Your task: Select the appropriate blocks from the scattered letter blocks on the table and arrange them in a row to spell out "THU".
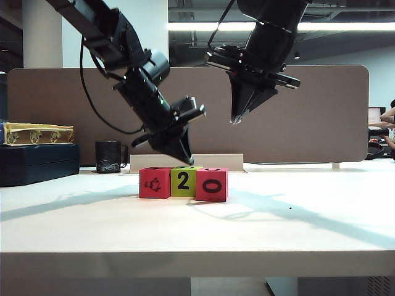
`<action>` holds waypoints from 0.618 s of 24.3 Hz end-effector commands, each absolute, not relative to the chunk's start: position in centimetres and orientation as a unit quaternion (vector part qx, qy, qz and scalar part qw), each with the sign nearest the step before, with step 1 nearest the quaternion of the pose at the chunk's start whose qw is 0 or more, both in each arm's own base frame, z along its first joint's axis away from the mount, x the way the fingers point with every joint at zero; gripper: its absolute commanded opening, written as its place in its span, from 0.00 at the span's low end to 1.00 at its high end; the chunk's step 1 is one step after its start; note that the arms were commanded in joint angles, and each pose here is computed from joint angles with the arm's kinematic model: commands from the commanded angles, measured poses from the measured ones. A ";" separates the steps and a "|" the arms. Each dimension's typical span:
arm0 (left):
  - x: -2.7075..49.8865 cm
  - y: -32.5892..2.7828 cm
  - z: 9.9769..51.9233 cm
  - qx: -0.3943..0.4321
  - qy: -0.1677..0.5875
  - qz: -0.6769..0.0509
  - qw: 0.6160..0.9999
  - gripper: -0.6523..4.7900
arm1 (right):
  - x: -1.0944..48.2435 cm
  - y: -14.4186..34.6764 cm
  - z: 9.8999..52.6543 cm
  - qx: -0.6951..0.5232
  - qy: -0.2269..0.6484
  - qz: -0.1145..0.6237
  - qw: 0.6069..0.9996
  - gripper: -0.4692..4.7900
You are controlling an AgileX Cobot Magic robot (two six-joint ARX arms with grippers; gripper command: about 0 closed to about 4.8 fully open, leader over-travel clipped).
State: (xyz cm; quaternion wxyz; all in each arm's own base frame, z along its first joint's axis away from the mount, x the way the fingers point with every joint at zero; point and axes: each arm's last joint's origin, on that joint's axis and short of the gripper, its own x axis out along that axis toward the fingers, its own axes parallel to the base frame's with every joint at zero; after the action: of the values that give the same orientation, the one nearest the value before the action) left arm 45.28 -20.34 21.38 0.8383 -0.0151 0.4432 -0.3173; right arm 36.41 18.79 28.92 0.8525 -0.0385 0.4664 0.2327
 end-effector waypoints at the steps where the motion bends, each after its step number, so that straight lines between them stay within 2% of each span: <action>1: 45.1 -20.4 21.5 -0.013 0.447 -0.319 0.836 0.11 | 36.2 18.9 29.5 -0.039 0.457 0.238 0.856 0.08; 15: 44.6 -20.2 21.0 -0.001 0.478 -0.318 0.819 0.11 | 36.4 19.0 29.6 -0.038 0.444 0.241 0.862 0.08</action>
State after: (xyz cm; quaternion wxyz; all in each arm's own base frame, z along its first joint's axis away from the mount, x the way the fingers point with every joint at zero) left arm 44.98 -20.26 21.05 0.8276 -0.0048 0.4616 -0.3193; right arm 36.38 18.92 29.14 0.8555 -0.0394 0.4590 0.2364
